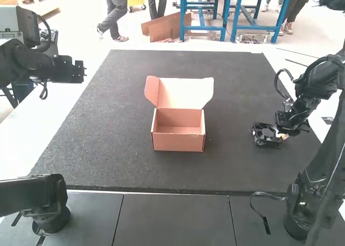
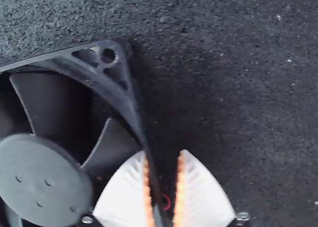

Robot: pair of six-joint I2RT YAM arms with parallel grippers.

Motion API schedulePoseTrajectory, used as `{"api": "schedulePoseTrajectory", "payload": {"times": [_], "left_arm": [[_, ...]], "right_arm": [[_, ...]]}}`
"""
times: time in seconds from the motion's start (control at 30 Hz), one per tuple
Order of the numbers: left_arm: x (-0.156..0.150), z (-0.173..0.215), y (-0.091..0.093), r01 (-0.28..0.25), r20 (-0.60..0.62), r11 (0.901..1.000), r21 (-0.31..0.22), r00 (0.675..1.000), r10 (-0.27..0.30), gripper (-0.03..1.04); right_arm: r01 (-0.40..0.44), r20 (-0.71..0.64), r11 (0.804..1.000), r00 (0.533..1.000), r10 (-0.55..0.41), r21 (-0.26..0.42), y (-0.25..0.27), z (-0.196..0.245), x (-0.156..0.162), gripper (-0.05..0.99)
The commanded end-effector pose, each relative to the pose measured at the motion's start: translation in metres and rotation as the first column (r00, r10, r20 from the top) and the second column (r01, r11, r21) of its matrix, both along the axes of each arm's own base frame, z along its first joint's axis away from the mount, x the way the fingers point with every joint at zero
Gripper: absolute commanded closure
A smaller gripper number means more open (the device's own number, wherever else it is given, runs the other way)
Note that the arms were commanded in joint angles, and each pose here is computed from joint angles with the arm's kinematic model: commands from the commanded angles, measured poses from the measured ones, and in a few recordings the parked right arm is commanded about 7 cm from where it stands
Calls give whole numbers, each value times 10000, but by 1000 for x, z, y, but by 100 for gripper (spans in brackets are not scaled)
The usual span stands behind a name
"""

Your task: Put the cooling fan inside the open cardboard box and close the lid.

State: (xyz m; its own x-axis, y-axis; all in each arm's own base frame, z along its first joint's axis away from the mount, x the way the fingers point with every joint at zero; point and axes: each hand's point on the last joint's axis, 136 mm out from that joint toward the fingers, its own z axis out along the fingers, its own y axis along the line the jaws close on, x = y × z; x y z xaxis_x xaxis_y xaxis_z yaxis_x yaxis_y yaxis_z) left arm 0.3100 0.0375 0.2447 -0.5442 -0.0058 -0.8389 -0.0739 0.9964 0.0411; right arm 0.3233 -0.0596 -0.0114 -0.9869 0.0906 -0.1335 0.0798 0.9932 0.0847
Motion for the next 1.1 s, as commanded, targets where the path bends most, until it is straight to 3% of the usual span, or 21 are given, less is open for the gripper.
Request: {"api": "schedulePoseTrajectory", "payload": {"times": [0.0,0.17,0.3,0.47,0.63,0.8,1.07], "left_arm": [[3,11,-3,120,214,9999,-94,9997,-118,4],[2,8,-4,119,123,9999,-107,9999,-118,4],[2,3,-3,119,93,9999,-111,9999,-118,4],[3,-10,-3,118,-29,9998,-129,9999,-118,4],[2,-24,-5,167,-226,9997,-153,9996,-170,4],[2,-35,-11,356,-331,9992,-181,9988,-362,4],[1,-40,-22,707,-392,9973,-190,9967,-714,4]], "right_arm": [[113,-683,9998,9976,-126,-188,-3,-14,-14,93],[424,-463,9985,9981,-407,356,12,4,-1,95],[457,1010,9969,9935,-520,635,15,60,30,95],[303,2498,9986,9675,-402,435,18,134,40,95],[262,2918,9948,9550,-541,985,53,180,20,95],[212,3129,9634,9437,-1076,2672,112,220,-3,95],[-599,2094,9207,9775,-241,3856,211,242,-51,94]]}}
